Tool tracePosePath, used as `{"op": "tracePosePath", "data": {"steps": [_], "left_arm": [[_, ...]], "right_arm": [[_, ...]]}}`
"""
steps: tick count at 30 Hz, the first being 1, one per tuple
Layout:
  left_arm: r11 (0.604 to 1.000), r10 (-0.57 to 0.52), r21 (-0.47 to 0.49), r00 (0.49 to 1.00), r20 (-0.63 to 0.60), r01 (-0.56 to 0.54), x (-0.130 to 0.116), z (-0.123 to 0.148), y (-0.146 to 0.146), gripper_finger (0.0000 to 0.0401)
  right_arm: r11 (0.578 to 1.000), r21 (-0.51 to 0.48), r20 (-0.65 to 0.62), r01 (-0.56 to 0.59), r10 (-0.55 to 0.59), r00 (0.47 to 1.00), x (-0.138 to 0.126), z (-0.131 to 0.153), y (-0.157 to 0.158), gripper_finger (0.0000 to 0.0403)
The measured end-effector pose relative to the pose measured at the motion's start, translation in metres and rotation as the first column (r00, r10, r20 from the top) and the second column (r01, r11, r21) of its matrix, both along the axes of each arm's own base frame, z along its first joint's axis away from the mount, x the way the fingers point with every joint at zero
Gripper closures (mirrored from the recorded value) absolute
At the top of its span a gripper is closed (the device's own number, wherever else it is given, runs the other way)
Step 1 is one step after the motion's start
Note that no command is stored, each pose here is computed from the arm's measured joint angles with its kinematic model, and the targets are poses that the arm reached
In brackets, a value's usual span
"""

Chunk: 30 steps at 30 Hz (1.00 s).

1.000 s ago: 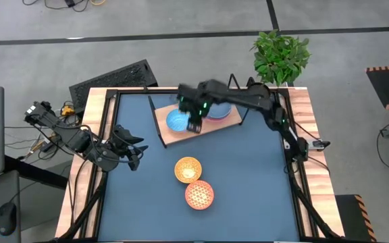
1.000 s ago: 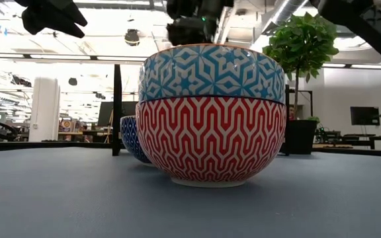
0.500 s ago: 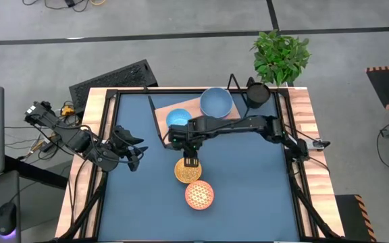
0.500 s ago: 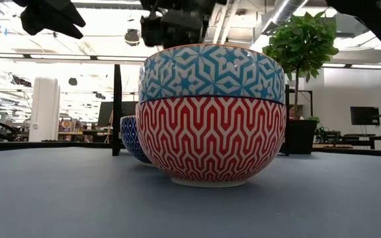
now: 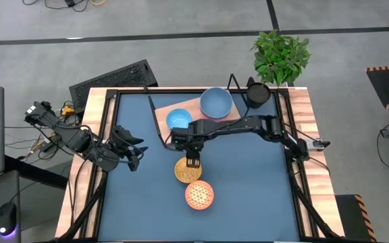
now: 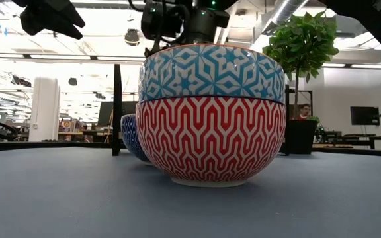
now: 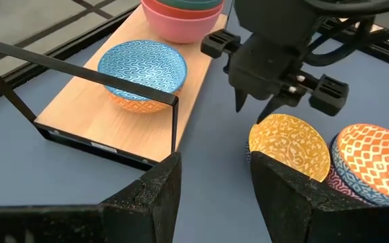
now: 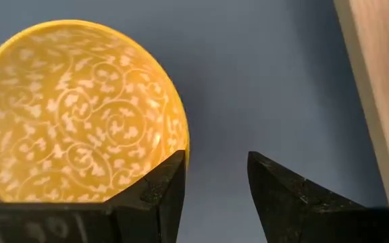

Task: Place and stack bowls onto a shelf
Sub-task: Stack the yellow bowl on top of the light blue bowl on the shelf

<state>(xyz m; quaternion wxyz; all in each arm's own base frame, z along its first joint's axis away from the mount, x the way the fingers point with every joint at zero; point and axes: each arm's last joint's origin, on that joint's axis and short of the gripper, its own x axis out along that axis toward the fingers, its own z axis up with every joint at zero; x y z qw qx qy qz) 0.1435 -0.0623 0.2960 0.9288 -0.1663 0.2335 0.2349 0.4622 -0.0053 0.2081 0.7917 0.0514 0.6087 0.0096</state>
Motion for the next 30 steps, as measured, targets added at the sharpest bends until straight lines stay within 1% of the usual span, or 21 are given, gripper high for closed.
{"op": "tracePosePath", "data": {"steps": [5, 7, 15, 17, 19, 20, 23, 24, 28, 30], "left_arm": [[1.000, 0.001, 0.000, 1.000, 0.000, -0.001, 0.000, 0.000, 0.000, 0.0239], [1.000, 0.001, 0.000, 1.000, 0.000, -0.001, 0.000, 0.000, 0.000, 0.0239], [1.000, 0.001, 0.001, 1.000, 0.000, -0.001, 0.000, 0.000, 0.000, 0.0239], [1.000, 0.002, 0.001, 1.000, 0.001, -0.002, 0.000, 0.000, 0.000, 0.0239], [1.000, 0.002, 0.001, 1.000, 0.001, -0.002, 0.000, 0.000, 0.000, 0.0239], [1.000, 0.003, 0.002, 1.000, 0.001, -0.003, 0.000, 0.000, 0.000, 0.0239], [1.000, 0.006, 0.005, 1.000, 0.003, -0.006, 0.000, 0.000, 0.000, 0.0239], [1.000, 0.006, 0.005, 1.000, 0.003, -0.006, 0.000, 0.000, 0.000, 0.0239], [1.000, 0.006, 0.005, 1.000, 0.003, -0.006, 0.000, 0.000, 0.000, 0.0239], [1.000, 0.006, 0.005, 1.000, 0.003, -0.006, 0.000, 0.000, 0.000, 0.0239]], "right_arm": [[1.000, 0.001, 0.039, -0.010, 0.010, 0.999, 0.004, 0.000, 0.004, 0.0218], [1.000, 0.003, 0.056, -0.015, 0.015, 0.998, 0.004, -0.006, 0.006, 0.0218], [0.998, 0.061, 0.018, -0.001, 0.000, 1.000, -0.001, -0.031, 0.007, 0.0223], [0.998, 0.067, 0.014, 0.015, -0.016, 1.000, -0.002, -0.034, 0.008, 0.0237], [0.997, 0.070, 0.010, 0.030, -0.030, 0.999, -0.002, -0.034, 0.008, 0.0264], [0.997, 0.072, 0.006, 0.038, -0.039, 0.999, -0.002, -0.034, 0.007, 0.0281], [0.995, 0.079, -0.009, 0.067, -0.066, 0.998, -0.003, -0.034, 0.005, 0.0353], [0.995, 0.080, -0.009, 0.064, -0.063, 0.998, -0.003, -0.034, 0.005, 0.0367], [0.994, 0.079, -0.030, 0.082, -0.080, 0.996, -0.005, -0.033, 0.002, 0.0366], [0.994, 0.072, -0.053, 0.085, -0.081, 0.995, -0.007, -0.028, 0.000, 0.0366]]}}
